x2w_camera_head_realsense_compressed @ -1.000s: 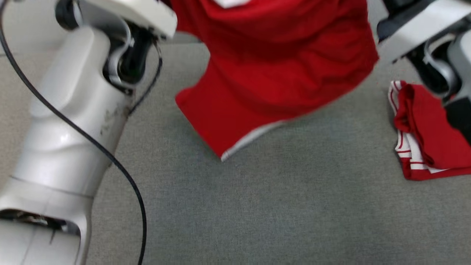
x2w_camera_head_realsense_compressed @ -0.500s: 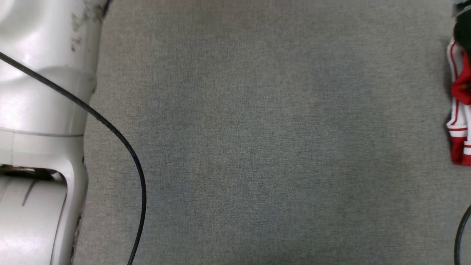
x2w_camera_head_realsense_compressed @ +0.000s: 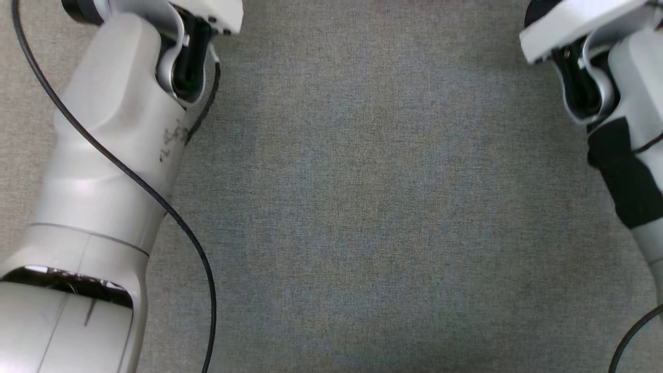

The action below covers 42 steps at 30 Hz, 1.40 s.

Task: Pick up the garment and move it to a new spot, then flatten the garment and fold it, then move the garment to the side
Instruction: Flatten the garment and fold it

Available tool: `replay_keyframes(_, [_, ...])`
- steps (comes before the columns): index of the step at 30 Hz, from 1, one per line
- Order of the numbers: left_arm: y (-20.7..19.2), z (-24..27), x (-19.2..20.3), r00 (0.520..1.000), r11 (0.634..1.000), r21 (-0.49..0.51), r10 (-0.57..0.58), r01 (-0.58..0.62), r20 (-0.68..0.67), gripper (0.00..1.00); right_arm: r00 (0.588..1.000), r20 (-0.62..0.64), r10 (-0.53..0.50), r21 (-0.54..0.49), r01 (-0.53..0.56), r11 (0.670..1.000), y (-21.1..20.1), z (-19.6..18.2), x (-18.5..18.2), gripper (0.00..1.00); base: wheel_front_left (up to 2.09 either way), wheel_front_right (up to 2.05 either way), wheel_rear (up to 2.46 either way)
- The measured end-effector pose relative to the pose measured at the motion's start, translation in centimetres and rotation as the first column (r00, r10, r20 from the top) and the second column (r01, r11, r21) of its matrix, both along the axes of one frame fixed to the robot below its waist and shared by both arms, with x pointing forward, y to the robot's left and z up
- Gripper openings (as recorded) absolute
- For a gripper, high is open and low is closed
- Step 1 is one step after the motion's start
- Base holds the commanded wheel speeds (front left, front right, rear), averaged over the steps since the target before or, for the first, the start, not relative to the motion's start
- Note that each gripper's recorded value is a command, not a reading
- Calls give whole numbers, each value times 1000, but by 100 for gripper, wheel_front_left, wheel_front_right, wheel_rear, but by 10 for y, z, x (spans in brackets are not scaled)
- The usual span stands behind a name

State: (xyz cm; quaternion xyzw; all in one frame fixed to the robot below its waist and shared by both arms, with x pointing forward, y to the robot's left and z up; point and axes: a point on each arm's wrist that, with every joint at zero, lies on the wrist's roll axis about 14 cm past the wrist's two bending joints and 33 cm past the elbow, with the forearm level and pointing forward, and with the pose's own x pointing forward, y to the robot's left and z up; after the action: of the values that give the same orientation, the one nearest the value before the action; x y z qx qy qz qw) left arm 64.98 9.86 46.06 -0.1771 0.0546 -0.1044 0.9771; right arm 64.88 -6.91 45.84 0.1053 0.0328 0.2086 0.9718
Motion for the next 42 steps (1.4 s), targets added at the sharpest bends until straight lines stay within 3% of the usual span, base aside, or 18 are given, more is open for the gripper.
replay_keyframes(6, [4,-23,-26,997,999,33,-3,6,-83,0,996,-92,20,-10,-21,1000,3,-27,-32,0,0,0,0])
replay_keyframes(21, [12,-53,-112,960,981,167,-51,100,-275,0,968,-244,64,-31,-73,997,-3,-43,-118,0,0,0,0])
replay_keyframes(33, [10,-63,-171,928,952,235,-104,197,-358,0,940,-323,114,-47,-136,990,3,-50,-169,0,0,0,0])
replay_keyframes(42, [41,-62,-200,921,922,326,-71,206,-383,0,915,-387,117,-51,-148,988,2,-54,-200,0,0,0,0])
